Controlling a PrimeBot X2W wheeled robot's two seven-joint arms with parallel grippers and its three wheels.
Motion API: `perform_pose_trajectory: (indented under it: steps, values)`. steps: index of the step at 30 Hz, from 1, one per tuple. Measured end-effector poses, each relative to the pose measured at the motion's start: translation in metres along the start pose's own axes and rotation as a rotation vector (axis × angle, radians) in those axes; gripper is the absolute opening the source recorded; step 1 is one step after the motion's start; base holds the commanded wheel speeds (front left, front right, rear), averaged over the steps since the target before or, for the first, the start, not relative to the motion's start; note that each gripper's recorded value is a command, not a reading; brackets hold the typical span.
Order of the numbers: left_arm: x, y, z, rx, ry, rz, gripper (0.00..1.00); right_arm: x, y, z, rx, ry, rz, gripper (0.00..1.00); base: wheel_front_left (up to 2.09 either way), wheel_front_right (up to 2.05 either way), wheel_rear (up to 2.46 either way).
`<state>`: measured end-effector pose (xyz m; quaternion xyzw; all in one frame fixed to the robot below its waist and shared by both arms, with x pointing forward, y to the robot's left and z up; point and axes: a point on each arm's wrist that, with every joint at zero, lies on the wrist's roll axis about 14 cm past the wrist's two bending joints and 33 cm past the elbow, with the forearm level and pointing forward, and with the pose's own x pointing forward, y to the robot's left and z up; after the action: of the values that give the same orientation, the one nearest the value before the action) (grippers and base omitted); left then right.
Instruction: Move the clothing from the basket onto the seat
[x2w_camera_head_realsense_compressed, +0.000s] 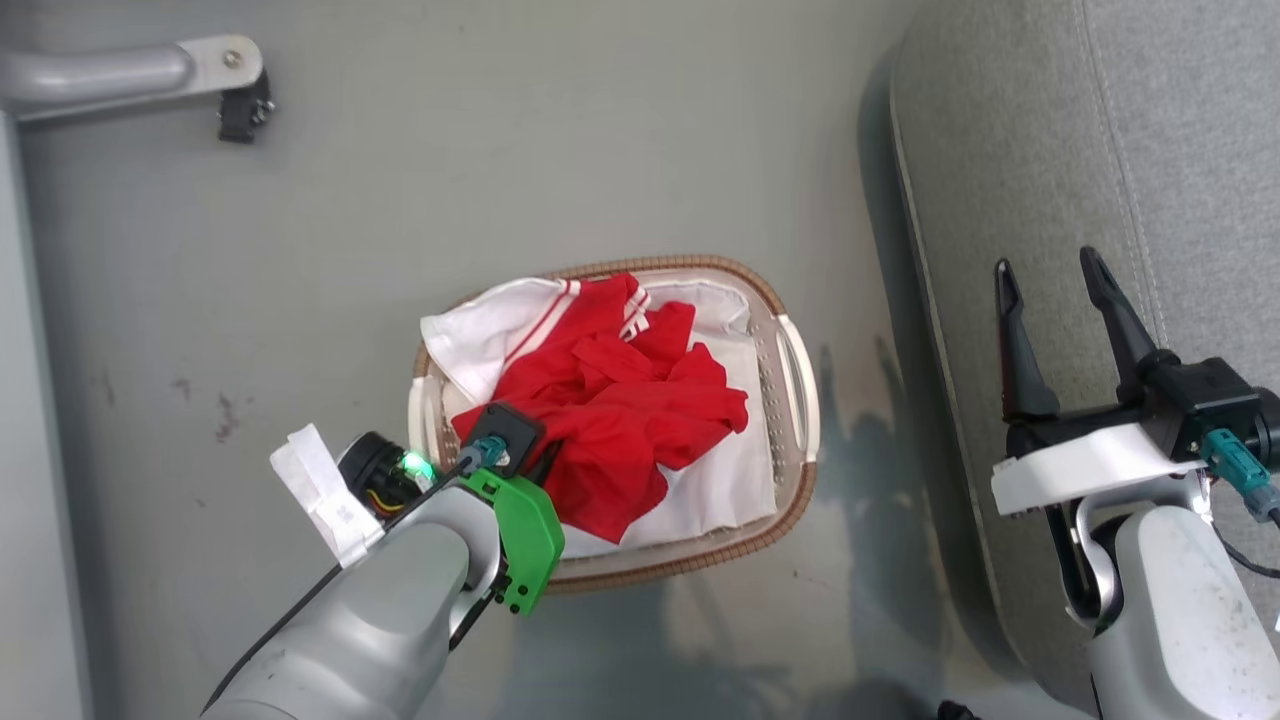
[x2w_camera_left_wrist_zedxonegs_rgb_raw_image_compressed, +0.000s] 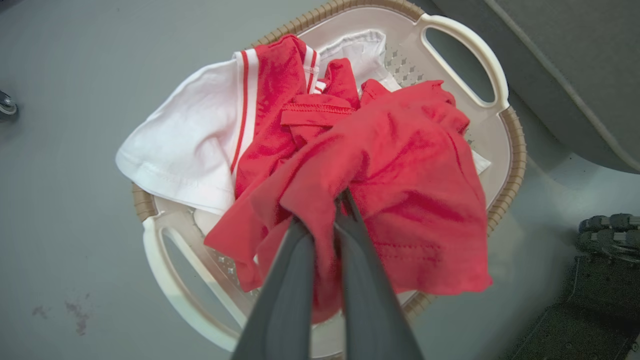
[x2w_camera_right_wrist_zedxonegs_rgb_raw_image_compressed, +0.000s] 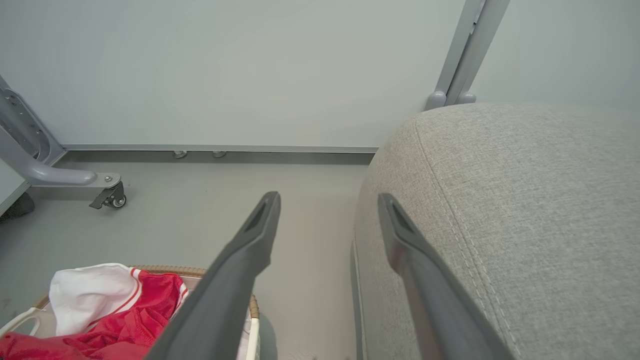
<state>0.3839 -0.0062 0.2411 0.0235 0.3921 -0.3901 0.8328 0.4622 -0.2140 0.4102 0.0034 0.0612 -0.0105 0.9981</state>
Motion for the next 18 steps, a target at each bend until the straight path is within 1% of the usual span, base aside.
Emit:
perform_pose_trajectory:
  steps: [8, 14, 18]
  values:
    - [-0.033, 0.005, 0.079, 0.106, -0.214, 0.051, 0.0, -0.02, 0.008, 0.021, -0.01, -0.037, 0.02, 1.0, 0.0, 0.0, 0.0]
    - [-0.071, 0.009, 0.127, 0.216, -0.352, 0.106, 0.0, -0.035, 0.017, 0.037, -0.01, -0.069, 0.045, 1.0, 0.0, 0.0, 0.0]
    - [-0.098, 0.008, 0.156, 0.311, -0.427, 0.136, 0.0, -0.048, 0.024, 0.047, -0.007, -0.092, 0.063, 1.0, 0.0, 0.0, 0.0]
